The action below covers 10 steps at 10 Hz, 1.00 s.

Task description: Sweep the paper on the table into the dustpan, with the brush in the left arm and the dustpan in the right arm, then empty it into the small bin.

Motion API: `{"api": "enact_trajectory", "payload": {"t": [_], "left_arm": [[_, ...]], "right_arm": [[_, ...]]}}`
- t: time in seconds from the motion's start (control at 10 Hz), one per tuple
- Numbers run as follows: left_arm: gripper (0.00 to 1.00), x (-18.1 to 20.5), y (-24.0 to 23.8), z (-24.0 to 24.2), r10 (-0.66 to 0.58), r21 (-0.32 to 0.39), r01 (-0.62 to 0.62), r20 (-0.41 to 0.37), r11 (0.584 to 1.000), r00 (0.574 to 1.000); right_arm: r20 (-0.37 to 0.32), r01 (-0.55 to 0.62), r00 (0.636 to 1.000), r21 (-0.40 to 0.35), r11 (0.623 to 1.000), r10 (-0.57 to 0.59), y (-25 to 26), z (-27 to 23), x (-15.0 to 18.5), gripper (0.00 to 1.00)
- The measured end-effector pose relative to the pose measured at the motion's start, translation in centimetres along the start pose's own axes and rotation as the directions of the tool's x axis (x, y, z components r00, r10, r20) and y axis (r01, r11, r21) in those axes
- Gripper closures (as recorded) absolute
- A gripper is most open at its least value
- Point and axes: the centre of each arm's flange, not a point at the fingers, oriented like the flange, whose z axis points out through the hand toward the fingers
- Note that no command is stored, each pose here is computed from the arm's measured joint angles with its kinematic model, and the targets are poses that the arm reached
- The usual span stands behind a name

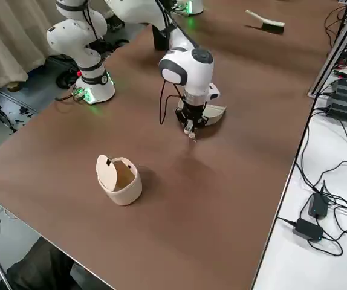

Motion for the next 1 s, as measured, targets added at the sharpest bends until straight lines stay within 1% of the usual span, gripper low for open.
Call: {"api": "enact_trajectory", "payload": {"t": [0.2, 0.4, 0.6, 0.7, 0.9, 1.0], "left_arm": [[0.00, 1.1, 0.2, 0.3, 0.011, -0.003, -0.011, -0.042, 1.000, 0.999], [0.00, 1.3, 0.0, 0.5, 0.074, -0.001, -0.074, -0.041, 0.997, 0.996], [0.00, 1.3, -0.6, 0.5, 0.071, -0.001, -0.071, -0.041, 0.997, 0.997], [0.00, 1.3, -0.8, 0.5, 0.070, -0.001, -0.070, -0.037, 0.998, 0.997], [0.00, 1.2, -0.9, 0.6, 0.075, -0.001, -0.075, -0.027, 0.997, 0.997], [0.00, 1.2, -0.9, 0.6, 0.076, -0.001, -0.076, -0.026, 0.997, 0.997]], "right_arm": [[-0.003, -0.002, 1.000, 0.000, 1.000, 0.002, 0.2, 0.3, -0.1, 0.67], [-0.003, -0.002, 1.000, -0.001, 1.000, 0.002, 0.2, 0.4, -0.2, 0.65], [-0.003, -0.004, 1.000, -0.007, 1.000, 0.004, 0.4, 0.3, -0.3, 0.57], [-0.002, -0.005, 1.000, -0.012, 1.000, 0.005, 0.5, 0.1, -0.4, 0.44], [0.002, -0.006, 1.000, -0.022, 1.000, 0.007, 1.2, -0.8, -0.6, 0.14], [0.006, -0.008, 1.000, -0.003, 1.000, 0.008, 1.8, -2.1, -0.8, 0.13]]}}
